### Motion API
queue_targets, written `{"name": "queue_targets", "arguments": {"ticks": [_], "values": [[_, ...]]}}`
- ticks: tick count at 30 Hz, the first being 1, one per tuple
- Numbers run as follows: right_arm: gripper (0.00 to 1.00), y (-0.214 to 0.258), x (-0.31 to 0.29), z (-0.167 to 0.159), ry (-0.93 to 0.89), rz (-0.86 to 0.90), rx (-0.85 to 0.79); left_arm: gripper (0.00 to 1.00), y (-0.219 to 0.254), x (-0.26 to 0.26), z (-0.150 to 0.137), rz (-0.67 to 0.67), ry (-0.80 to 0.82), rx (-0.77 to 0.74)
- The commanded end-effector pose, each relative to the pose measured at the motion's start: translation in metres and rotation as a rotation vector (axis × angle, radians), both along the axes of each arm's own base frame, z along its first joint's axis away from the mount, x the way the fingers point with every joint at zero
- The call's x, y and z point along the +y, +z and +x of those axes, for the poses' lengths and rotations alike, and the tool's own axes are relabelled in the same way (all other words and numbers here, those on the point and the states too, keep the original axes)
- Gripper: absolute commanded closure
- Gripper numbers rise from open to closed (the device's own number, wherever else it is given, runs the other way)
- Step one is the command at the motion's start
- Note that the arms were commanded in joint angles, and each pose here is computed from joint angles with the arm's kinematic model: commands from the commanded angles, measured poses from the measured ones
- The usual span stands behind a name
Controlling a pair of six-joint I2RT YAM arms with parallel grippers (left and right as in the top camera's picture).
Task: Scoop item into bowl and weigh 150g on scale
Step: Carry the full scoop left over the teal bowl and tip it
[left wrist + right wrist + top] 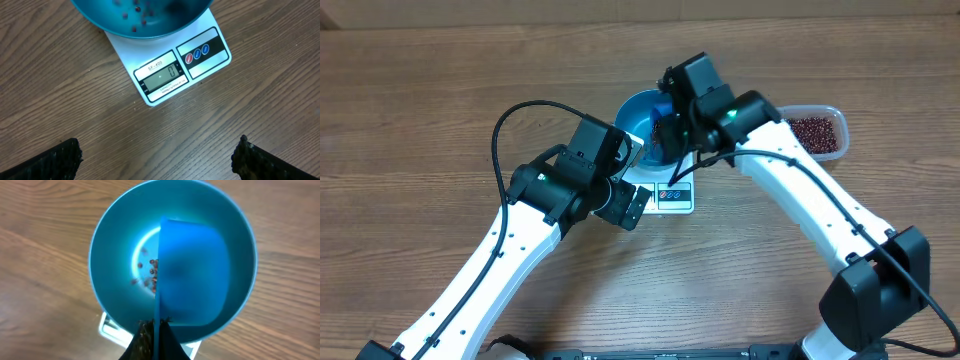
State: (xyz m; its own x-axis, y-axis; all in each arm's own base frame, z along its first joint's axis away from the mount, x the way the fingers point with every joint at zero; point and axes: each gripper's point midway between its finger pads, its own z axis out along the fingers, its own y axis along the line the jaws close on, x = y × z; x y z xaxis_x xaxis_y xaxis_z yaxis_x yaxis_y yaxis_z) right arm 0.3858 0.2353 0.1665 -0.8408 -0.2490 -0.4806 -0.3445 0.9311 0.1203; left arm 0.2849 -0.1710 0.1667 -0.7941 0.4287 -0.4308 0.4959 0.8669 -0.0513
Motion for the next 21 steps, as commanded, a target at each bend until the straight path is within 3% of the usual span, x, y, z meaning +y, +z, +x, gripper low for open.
{"name": "queue_targets", "arguments": {"ticks": [1, 8, 21], "values": [[0.96, 0.036, -0.002, 0.016, -0.042, -0.1, -0.19, 0.0, 0.005, 0.003, 0.0, -0.001, -0.009, -0.024], [0.96, 0.049, 0.006, 0.019, -0.044, -0.196, -0.313, 0.0, 0.005, 0.003, 0.0, -0.001, -0.009, -0.024], [0.96, 0.052, 0.014, 0.013, -0.012, -0.244, -0.347, 0.0, 0.005, 0.003, 0.0, -0.001, -0.009, -0.025]]}}
